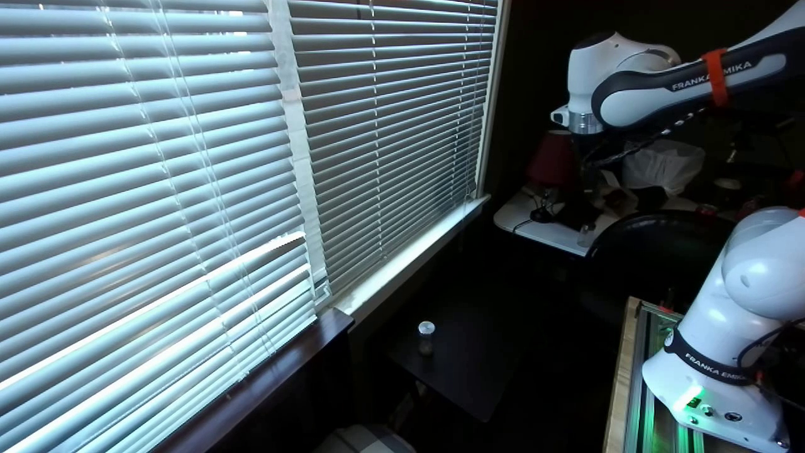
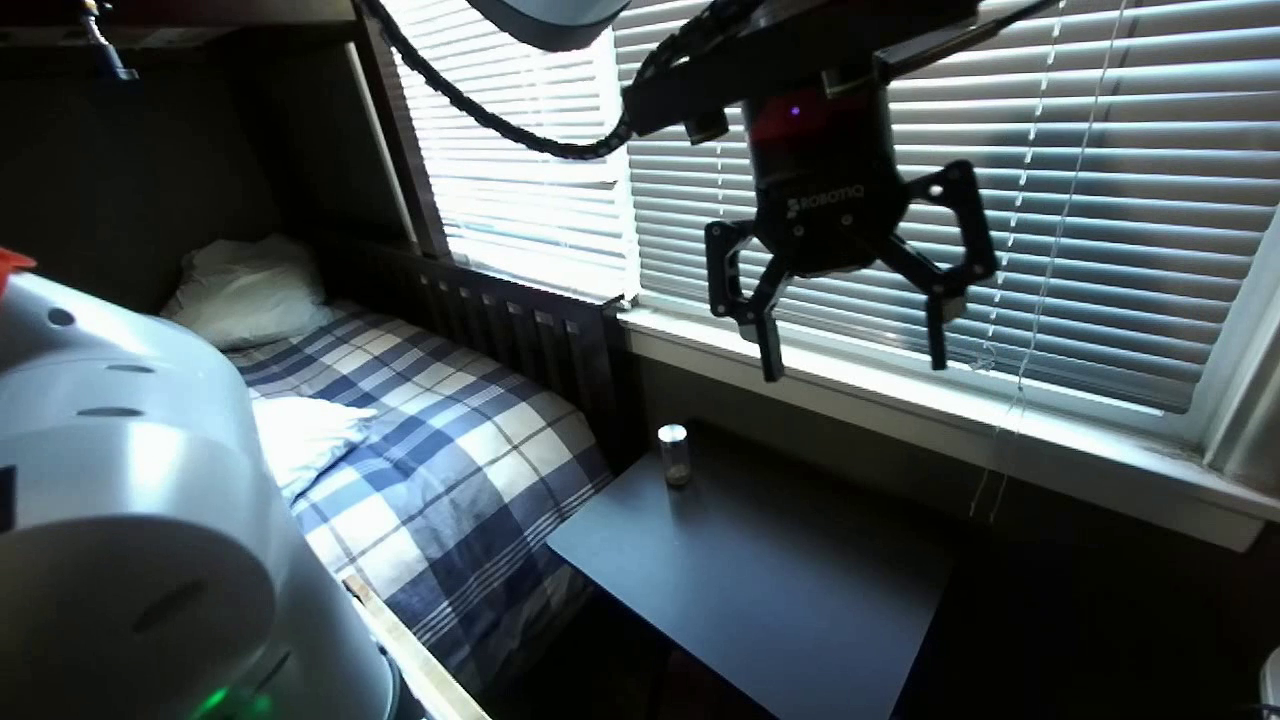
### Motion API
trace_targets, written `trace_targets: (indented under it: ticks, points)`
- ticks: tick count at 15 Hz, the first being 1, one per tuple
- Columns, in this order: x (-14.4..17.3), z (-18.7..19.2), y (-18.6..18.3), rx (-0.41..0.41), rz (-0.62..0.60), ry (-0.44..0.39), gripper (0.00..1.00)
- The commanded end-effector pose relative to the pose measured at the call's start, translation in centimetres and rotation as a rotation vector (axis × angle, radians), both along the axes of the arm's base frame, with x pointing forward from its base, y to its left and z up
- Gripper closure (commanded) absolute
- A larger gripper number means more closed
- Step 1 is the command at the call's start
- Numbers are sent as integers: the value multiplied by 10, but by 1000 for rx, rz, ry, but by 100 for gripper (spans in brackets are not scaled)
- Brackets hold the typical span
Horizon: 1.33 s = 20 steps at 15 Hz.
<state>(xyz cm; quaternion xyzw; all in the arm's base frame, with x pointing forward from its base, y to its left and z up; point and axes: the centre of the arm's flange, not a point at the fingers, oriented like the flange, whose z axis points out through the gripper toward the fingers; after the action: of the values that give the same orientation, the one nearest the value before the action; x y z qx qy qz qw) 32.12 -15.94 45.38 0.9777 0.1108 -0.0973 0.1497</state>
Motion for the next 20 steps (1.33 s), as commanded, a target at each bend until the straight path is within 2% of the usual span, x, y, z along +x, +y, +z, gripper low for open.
trace_targets:
  ticks: [1, 3, 4, 5, 6, 8, 10, 14, 18, 20]
  points:
    - [19, 2, 88, 95, 145, -50, 0]
    - [29, 5, 142, 170, 212, -71, 0]
    - [32, 7, 168, 219, 243, -94, 0]
    - [36, 9, 195, 222, 255, -138, 0]
    - [38, 13, 221, 278, 271, -163, 0]
    - [42, 24, 271, 325, 286, -223, 0]
    - [44, 38, 317, 334, 305, -283, 0]
    - [51, 69, 402, 333, 398, -475, 0]
    - [51, 112, 472, 420, 514, -689, 0]
    - [51, 135, 501, 468, 528, -780, 0]
